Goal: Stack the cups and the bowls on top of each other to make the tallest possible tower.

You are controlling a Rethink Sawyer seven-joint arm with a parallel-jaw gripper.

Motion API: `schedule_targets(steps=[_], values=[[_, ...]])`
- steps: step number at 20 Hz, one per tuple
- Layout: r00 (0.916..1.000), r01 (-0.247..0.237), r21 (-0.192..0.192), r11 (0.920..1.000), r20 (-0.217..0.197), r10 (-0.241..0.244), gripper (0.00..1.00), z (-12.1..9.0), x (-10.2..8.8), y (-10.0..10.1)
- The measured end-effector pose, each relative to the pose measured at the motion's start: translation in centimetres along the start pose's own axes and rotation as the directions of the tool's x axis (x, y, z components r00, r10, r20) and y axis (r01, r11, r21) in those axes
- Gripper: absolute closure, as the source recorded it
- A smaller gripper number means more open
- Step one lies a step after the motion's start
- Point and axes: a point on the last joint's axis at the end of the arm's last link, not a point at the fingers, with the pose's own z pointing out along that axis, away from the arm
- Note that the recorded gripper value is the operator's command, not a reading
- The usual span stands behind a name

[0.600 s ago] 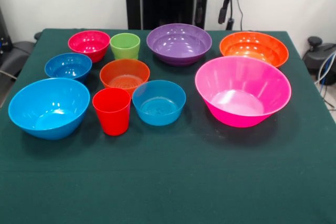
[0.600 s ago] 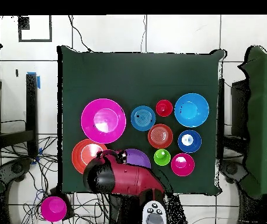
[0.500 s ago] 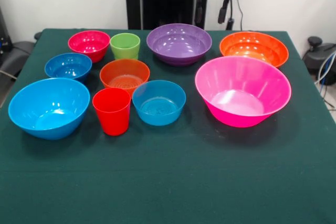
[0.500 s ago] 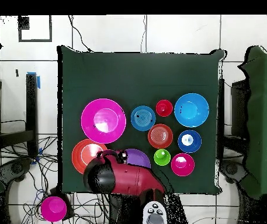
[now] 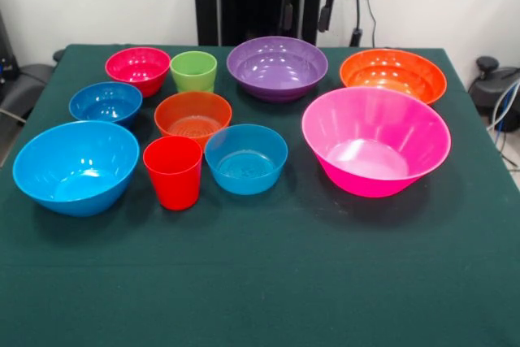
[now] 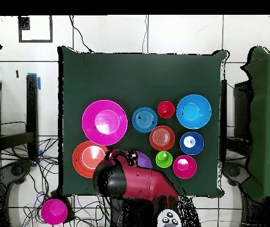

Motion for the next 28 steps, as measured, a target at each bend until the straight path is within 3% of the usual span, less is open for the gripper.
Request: schedule_targets(steps=[12,22,28], values=[[0.9991,0.029,0.007,0.9995,-0.031,-0.029,0.0,1.1,1.3,-0.3],[0.9899,0.071,0.041,0.9967,-0.126,-0.065,0.0,4.7,4.3,-2.5],[0.9869,0.067,0.054,0.9963,-0.151,-0.059,0.0,6.9,4.3,-3.9]])
